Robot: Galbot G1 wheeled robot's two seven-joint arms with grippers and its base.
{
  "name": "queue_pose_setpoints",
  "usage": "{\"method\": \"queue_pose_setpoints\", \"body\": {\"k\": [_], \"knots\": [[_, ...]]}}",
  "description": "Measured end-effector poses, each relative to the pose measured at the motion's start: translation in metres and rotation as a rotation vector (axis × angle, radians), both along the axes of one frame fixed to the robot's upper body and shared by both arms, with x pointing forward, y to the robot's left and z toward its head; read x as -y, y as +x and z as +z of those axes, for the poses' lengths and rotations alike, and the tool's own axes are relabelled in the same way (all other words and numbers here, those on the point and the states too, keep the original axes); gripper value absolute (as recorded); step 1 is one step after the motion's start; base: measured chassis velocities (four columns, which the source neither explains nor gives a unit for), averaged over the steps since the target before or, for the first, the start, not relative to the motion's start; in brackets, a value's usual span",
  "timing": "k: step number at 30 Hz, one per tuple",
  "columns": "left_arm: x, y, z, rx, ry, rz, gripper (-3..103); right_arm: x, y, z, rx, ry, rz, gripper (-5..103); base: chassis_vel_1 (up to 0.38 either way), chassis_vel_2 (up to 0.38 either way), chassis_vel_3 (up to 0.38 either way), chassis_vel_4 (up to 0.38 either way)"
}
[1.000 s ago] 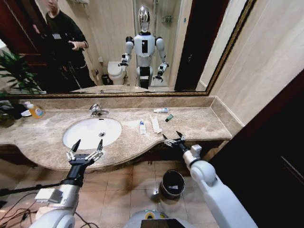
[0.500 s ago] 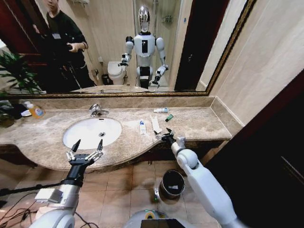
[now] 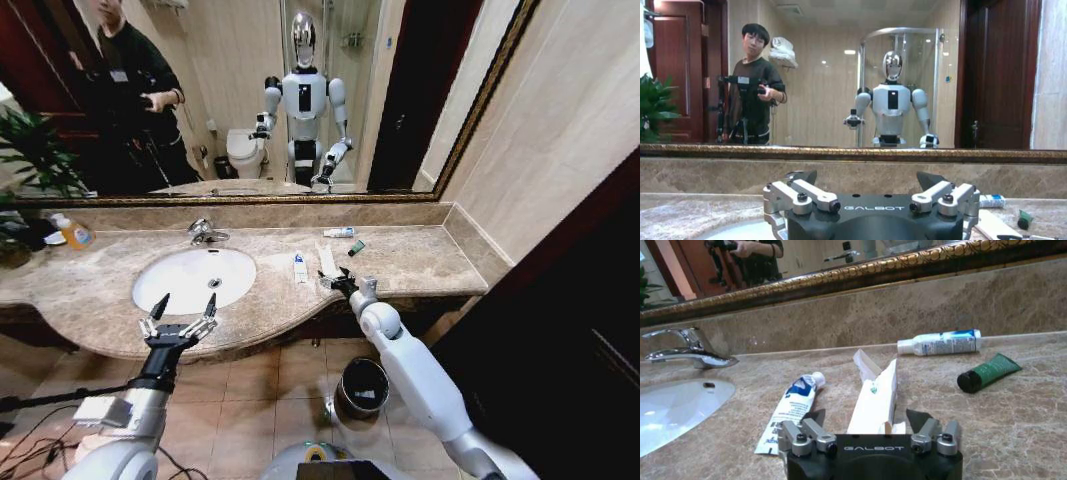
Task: Pick up the trash from the sink and place it in the trash bin.
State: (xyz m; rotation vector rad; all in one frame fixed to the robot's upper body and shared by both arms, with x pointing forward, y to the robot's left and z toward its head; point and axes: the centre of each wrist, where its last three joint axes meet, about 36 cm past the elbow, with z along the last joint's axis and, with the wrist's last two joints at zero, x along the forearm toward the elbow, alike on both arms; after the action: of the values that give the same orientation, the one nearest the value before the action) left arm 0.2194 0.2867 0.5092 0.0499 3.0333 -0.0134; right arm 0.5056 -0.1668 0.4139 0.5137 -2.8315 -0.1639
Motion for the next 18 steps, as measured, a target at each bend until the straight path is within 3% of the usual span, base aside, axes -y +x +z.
{"method": "queue_pose_setpoints", "body": {"k": [13,15,17,18], "knots": [[0.0,0.0,0.0,0.0,0.0,0.0,100,-0.0033,0.0034,-0.0066,0.002,0.002,-0.011,43,0.0,0.0,0.0,0.0],[0.0,0.0,0.0,0.0,0.0,0.0,100,-0.0031,0.0032,-0.0073,0.002,0.002,-0.011,43,0.0,0.0,0.0,0.0],[0.0,0.0,0.0,0.0,0.0,0.0,100,-0.0018,0.0022,-0.0075,0.003,0.001,-0.01,27,0.0,0.0,0.0,0.0],[0.0,0.0,0.0,0.0,0.0,0.0,100,-0.0018,0.0022,-0.0075,0.003,0.001,-0.01,27,0.0,0.0,0.0,0.0]]}}
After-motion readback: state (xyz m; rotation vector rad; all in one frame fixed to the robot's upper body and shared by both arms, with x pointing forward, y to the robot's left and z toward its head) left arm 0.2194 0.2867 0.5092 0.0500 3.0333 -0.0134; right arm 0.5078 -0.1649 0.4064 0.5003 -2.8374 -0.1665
